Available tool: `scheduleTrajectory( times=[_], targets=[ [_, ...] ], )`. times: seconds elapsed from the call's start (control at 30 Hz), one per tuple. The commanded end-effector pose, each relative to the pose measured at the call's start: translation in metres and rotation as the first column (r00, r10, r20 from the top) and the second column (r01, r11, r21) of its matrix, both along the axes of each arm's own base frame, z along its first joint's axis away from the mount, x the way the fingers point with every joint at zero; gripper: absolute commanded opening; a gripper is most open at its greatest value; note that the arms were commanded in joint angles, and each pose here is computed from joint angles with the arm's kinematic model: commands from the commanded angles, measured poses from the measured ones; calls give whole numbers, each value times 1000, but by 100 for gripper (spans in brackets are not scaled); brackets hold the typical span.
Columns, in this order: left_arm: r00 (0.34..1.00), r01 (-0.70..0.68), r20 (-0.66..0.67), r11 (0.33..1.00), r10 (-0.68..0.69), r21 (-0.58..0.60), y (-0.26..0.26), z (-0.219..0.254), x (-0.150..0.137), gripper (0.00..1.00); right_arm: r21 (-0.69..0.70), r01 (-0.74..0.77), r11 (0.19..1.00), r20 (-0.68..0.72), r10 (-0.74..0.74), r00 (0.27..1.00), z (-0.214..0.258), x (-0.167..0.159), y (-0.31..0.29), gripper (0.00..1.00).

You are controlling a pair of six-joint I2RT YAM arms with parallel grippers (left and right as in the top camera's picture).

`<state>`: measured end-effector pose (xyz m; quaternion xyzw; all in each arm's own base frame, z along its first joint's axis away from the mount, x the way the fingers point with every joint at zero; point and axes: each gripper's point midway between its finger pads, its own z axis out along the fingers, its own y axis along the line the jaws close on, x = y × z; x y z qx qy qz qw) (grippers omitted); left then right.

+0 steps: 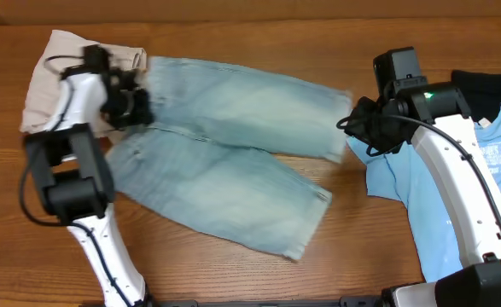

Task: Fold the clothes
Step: 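Grasp the shorts waistband with the right gripper and drag them leftward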

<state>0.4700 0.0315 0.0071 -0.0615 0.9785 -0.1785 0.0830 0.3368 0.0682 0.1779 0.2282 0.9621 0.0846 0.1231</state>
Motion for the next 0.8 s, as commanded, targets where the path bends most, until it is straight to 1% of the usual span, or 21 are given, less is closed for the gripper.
scheduleTrajectory(
  times=[0.0,0.07,0.1,0.13,0.17,0.2,0.23,0.3,0.33,0.43,0.47,0.6,0.7,0.77],
  targets=[
    [992,-66,-107,997,71,49,22,-27,-23,4,7,-37,999,-17,37,999,-4,1,5,46],
    [994,-72,-78,997,74,35,23,-14,-20,4,24,-109,994,-35,110,993,-10,-1,14,46],
    [996,-65,-57,997,66,29,22,-7,-17,4,37,-142,989,-47,144,989,-14,-2,20,51],
    [998,-57,-35,998,58,28,21,2,-15,4,49,-165,985,-63,168,984,-20,-4,26,53],
    [999,-50,-9,998,50,35,21,13,-13,4,52,-173,984,-78,177,981,-25,-6,29,51],
    [999,-47,27,998,46,42,20,31,-10,4,50,-189,981,-106,194,975,-38,-8,35,42],
    [997,-48,57,998,45,47,20,45,-9,4,49,-199,979,-124,204,971,-47,-10,37,36],
    [992,-58,112,997,52,55,20,76,-8,5,48,-221,974,-174,226,959,-68,-18,43,28],
    [989,-62,139,996,53,60,20,91,-9,6,52,-244,968,-202,250,947,-79,-23,46,27],
    [969,-75,241,994,55,75,19,147,-17,11,54,-306,951,-283,308,908,-105,-40,48,28],
    [959,-84,276,993,59,79,18,166,-20,16,65,-322,945,-301,326,896,-112,-45,50,28],
    [920,-114,384,990,75,81,13,225,-37,40,187,-398,898,-287,437,852,-133,-62,71,29],
    [894,-121,443,989,70,88,9,258,-53,58,205,-402,892,-269,446,854,-153,-68,74,28],
    [883,-123,465,988,67,91,7,271,-61,65,211,-404,890,-267,450,852,-163,-74,73,26]
  ],
)
